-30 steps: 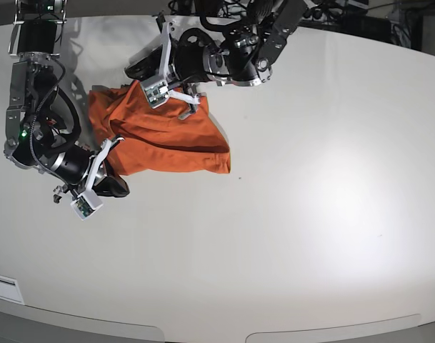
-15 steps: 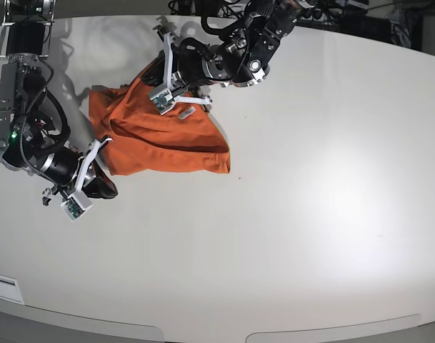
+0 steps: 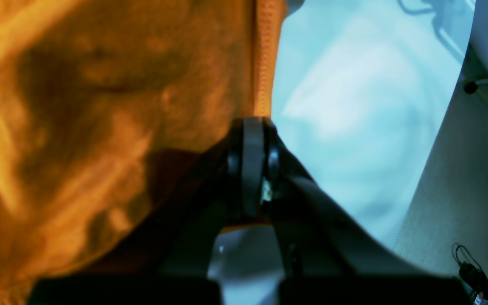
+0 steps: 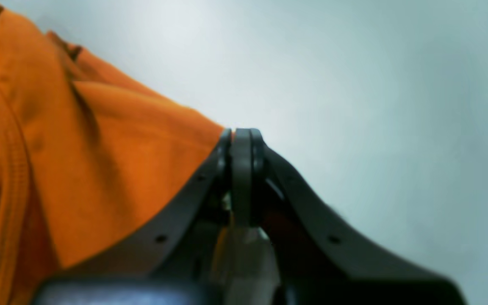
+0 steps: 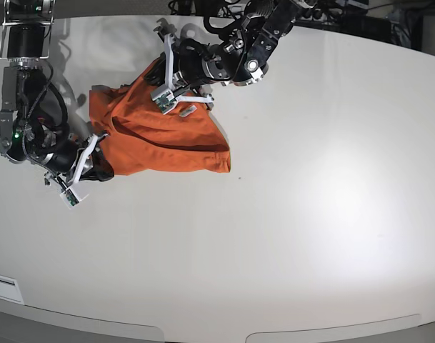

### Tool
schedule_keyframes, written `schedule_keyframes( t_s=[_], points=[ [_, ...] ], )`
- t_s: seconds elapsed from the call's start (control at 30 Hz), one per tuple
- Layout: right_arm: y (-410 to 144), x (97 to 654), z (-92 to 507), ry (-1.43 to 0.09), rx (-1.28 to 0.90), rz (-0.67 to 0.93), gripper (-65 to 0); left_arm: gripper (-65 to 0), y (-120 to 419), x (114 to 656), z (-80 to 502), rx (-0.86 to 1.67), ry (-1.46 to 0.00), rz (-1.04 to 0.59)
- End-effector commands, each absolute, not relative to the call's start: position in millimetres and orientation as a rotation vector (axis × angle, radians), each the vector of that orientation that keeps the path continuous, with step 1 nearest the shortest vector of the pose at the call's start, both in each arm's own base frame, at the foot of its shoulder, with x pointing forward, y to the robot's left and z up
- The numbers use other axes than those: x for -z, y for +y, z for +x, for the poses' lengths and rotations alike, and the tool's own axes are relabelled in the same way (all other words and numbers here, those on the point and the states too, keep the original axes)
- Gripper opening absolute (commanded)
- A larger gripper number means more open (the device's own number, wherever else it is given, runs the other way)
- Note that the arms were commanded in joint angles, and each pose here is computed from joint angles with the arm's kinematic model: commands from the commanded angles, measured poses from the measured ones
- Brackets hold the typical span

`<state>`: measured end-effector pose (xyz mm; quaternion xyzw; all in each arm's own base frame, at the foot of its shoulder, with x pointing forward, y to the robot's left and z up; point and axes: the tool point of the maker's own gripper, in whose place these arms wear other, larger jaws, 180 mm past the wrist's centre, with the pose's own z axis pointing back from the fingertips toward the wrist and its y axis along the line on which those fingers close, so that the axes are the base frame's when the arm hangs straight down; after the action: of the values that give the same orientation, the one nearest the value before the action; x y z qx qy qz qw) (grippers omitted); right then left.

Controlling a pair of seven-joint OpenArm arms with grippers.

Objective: Fold the T-shirt properly
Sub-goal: 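Pull the bundle with both grippers to flatten it, then release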

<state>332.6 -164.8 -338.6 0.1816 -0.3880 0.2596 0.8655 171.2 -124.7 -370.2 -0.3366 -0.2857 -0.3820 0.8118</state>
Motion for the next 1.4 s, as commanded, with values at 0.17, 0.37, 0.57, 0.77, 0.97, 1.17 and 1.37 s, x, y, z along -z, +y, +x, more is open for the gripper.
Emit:
schedule_keyframes(
  t_s=[0.17, 0.37, 0.57, 0.77, 0.97, 1.17, 1.37],
  points=[
    [-157.8, 312.1, 345.2, -0.912, -0.54, 0.435, -65.0, -65.0, -124.6, 366.7, 176.8, 0.822, -0.624, -0.698],
    [-132.2, 334.2, 339.7, -0.87, -0.682, 0.376, -65.0, -65.0, -124.4, 366.1, 178.5, 0.826, -0.626, -0.694],
    [-139.0, 357.5, 335.0, -0.797, -0.755, 0.276, -65.0, -65.0, -122.7, 368.5, 176.9, 0.832, -0.61, -0.685],
    [-169.2, 385.8, 316.6, -0.684, -0.735, 0.232, -65.0, -65.0, -97.0, 381.1, 174.8, 0.872, -0.574, -0.615],
    [-178.9, 402.8, 289.6, -0.618, -0.722, 0.25, -65.0, -65.0, -57.4, 391.4, 177.7, 0.925, -0.558, -0.516],
    [-178.2, 412.2, 275.8, -0.587, -0.715, 0.265, -65.0, -65.0, -16.7, 398.7, 197.0, 0.979, -0.551, -0.397],
    [-180.1, 413.7, 274.5, -0.573, -0.718, 0.257, -65.0, -65.0, 20.9, 387.7, 242.4, 1.001, -0.608, -0.233]
  ],
)
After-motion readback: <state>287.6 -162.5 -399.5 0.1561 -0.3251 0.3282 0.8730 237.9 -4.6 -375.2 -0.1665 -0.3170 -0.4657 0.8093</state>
